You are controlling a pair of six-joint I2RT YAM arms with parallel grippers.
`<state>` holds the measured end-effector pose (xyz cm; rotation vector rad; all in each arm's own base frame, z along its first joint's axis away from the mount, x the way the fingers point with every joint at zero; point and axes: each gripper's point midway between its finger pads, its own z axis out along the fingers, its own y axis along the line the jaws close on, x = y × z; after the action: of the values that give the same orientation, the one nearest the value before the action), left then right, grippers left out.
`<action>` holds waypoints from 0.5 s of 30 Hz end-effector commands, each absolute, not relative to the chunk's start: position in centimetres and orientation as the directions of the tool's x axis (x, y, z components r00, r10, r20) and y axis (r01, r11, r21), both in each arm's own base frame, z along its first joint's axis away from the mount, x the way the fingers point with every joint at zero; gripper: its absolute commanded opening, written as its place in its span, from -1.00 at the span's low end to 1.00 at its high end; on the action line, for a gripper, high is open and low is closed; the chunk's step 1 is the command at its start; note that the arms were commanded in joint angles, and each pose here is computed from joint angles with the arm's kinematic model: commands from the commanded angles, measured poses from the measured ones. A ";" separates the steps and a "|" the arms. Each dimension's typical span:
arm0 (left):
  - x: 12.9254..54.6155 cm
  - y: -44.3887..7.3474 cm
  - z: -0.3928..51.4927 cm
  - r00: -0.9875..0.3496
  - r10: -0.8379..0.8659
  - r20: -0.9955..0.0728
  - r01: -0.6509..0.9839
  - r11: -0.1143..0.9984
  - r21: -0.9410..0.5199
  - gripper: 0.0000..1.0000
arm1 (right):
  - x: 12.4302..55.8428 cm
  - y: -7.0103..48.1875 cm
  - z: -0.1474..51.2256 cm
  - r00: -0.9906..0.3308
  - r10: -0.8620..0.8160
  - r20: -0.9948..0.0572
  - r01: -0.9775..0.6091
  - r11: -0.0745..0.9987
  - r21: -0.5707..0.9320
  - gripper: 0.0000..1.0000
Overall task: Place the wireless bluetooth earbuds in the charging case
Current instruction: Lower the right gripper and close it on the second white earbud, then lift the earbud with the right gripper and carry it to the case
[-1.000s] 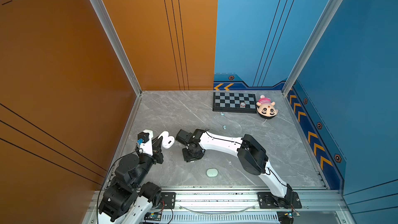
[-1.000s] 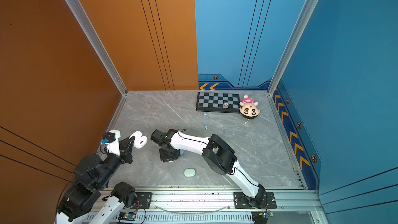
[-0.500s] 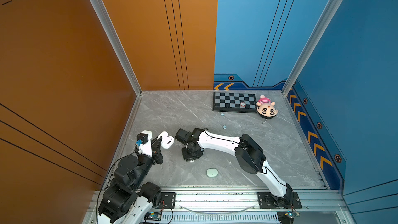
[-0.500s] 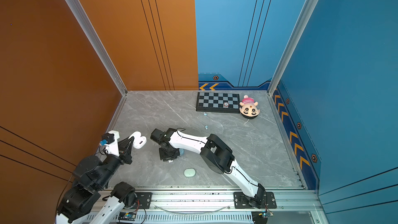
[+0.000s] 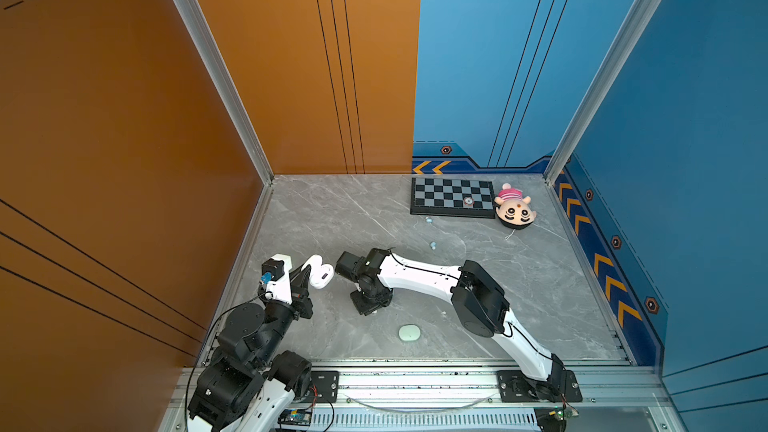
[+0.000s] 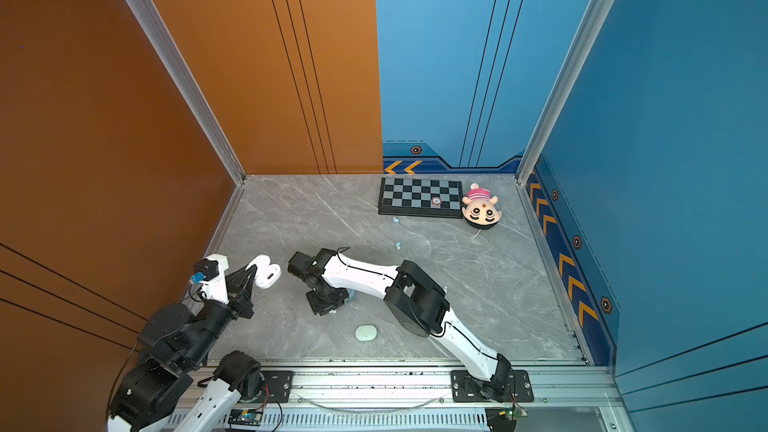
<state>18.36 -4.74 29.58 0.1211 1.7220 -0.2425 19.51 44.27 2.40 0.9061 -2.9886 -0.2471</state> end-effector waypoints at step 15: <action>19.2 -5.1 29.3 -0.180 -0.039 -0.983 0.219 0.973 -0.078 -1.00 | 20.8 42.5 3.8 -0.851 -0.525 -0.019 -0.522 0.841 0.143 -0.76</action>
<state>18.81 -4.93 29.05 0.1302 1.7507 -0.2316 19.97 43.76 2.36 0.9161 -2.9824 -0.2240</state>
